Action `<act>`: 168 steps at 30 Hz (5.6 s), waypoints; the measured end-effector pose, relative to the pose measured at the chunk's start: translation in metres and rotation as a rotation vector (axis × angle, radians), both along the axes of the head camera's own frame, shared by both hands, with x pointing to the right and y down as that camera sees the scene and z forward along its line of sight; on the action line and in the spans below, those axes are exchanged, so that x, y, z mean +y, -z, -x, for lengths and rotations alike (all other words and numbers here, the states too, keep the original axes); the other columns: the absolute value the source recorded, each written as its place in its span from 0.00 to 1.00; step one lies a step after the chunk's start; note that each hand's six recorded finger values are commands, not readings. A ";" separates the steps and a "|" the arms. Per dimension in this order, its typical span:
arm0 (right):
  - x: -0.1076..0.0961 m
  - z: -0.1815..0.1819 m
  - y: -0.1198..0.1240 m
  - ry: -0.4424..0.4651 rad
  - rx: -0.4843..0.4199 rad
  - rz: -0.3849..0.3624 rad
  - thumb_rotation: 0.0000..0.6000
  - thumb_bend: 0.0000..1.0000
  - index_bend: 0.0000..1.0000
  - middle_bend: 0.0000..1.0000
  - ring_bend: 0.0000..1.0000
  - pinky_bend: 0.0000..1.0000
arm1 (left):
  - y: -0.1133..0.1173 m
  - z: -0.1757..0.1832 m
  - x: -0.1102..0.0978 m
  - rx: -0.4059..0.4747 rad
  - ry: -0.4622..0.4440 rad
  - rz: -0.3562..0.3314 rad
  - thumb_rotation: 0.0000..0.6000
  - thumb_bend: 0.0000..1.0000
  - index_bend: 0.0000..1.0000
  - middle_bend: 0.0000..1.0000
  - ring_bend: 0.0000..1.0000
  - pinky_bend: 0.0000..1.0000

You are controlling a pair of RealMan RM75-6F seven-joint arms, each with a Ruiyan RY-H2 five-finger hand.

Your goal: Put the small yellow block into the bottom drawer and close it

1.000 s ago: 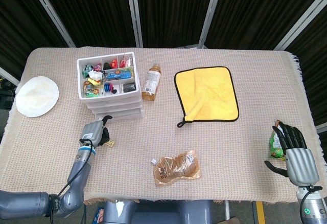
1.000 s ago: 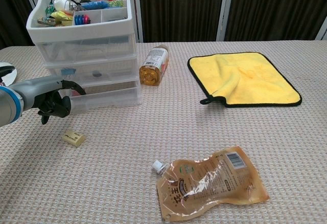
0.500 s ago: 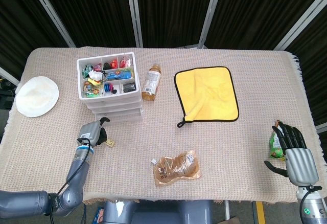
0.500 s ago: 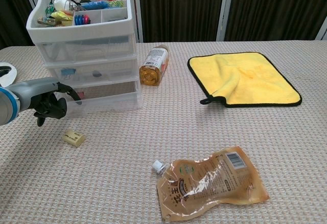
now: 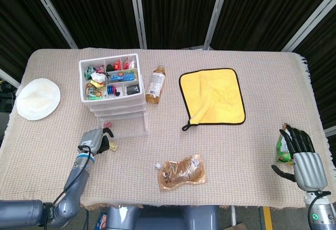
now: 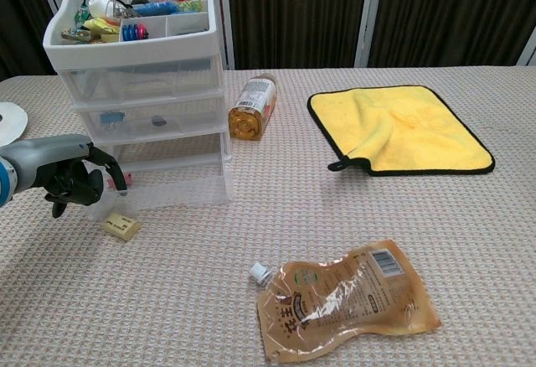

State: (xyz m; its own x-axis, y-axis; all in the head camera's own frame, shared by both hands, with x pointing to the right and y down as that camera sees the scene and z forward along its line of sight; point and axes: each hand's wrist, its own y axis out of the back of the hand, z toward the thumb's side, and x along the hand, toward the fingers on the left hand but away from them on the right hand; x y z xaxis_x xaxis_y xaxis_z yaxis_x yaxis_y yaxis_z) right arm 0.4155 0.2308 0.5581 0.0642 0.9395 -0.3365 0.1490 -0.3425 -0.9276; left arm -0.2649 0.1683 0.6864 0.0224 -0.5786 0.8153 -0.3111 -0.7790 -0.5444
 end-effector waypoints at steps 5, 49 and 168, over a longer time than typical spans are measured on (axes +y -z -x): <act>0.000 0.000 0.000 0.000 0.001 0.000 1.00 0.05 0.08 0.00 0.00 0.00 | 0.003 0.001 0.010 0.006 -0.023 0.018 1.00 1.00 0.40 0.99 0.91 0.65; 0.001 -0.001 0.000 -0.004 0.006 0.002 1.00 0.05 0.08 0.00 0.00 0.00 | 0.055 0.003 0.047 -0.165 -0.676 -0.316 1.00 0.24 0.40 1.00 0.93 0.66; -0.001 -0.004 0.001 -0.017 -0.002 -0.001 1.00 0.05 0.08 0.00 0.00 0.00 | 0.011 -0.036 0.060 -0.307 -0.966 -0.300 1.00 0.41 0.57 1.00 0.93 0.66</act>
